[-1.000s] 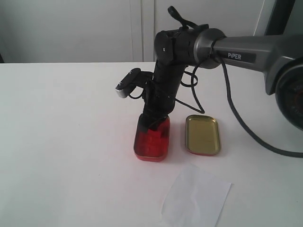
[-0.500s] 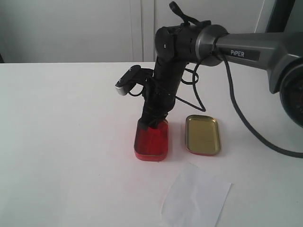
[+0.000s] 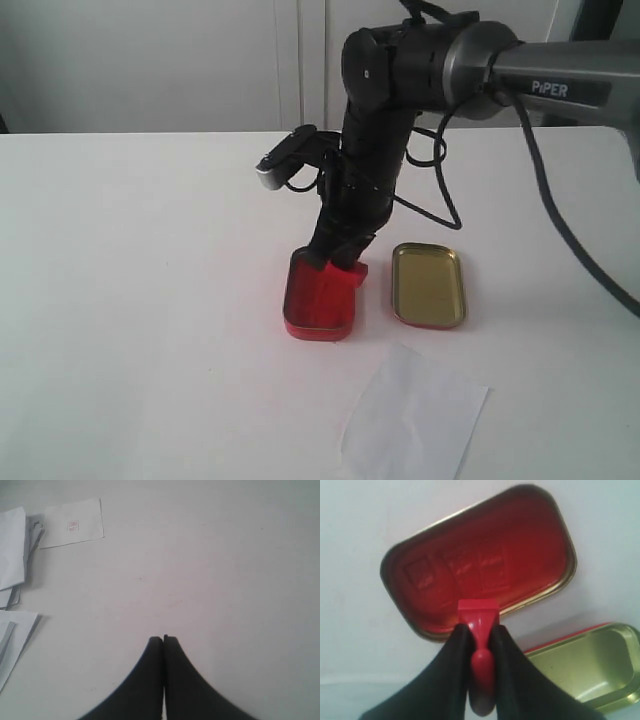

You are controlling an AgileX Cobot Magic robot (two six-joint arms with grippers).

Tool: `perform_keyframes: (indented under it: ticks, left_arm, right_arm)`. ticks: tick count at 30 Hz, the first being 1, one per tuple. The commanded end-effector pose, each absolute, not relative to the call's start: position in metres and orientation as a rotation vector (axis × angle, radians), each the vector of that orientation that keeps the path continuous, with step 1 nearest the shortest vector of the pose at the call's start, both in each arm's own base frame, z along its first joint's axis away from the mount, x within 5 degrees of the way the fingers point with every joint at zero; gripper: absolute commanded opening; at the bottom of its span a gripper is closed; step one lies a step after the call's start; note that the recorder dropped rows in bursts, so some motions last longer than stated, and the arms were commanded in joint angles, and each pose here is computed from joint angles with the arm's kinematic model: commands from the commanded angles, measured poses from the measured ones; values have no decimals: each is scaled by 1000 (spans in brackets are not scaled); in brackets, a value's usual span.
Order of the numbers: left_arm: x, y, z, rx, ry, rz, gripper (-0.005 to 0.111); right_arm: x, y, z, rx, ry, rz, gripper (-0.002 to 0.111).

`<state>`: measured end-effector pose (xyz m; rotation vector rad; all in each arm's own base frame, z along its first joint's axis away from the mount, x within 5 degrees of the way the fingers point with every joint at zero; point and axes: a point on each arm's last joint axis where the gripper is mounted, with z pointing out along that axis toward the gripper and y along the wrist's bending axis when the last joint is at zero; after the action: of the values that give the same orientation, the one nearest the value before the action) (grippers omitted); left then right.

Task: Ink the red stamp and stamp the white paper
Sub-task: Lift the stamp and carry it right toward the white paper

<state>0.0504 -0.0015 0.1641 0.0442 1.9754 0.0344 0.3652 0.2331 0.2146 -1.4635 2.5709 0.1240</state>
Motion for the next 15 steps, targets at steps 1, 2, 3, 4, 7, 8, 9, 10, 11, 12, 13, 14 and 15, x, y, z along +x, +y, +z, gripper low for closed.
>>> perform_keyframes:
  ticks: [1, 2, 3, 4, 7, 8, 9, 10, 11, 12, 13, 14, 15]
  left_arm:
    - [50, -2, 163, 38, 1974, 20, 0]
    - [50, -2, 163, 38, 1974, 20, 0]
    - [50, -2, 163, 38, 1974, 20, 0]
    - [50, -2, 163, 38, 1974, 20, 0]
    - [50, -2, 163, 38, 1974, 20, 0]
    - [50, -2, 163, 38, 1974, 20, 0]
    - [50, -2, 163, 38, 1974, 20, 0]
    - [50, -2, 163, 38, 1974, 20, 0]
    - [50, -2, 163, 38, 1974, 20, 0]
    - [50, -2, 163, 38, 1974, 20, 0]
    - [50, -2, 163, 38, 1974, 20, 0]
    - [50, -2, 163, 38, 1974, 20, 0]
    - [50, -2, 163, 38, 1974, 20, 0]
  right_arm:
    - [356, 221, 222, -1425, 2591, 79, 0]
    - [353, 219, 223, -1418, 2591, 77, 0]
    - [351, 216, 223, -1402, 2599, 79, 0]
    - [350, 213, 224, -1396, 2605, 81, 0]
    - [341, 203, 224, -1386, 2628, 82, 0]
    - [338, 199, 224, -1382, 2635, 79, 0]
    - [336, 195, 225, -1372, 2638, 78, 0]
    - [333, 192, 226, -1364, 2641, 80, 0]
    - [331, 187, 228, -1354, 2640, 79, 0]
    - [328, 183, 229, -1345, 2641, 78, 0]
    - [326, 179, 231, -1333, 2643, 77, 0]
    - [323, 176, 233, -1327, 2641, 77, 0]
    - [321, 172, 234, -1321, 2644, 71, 0]
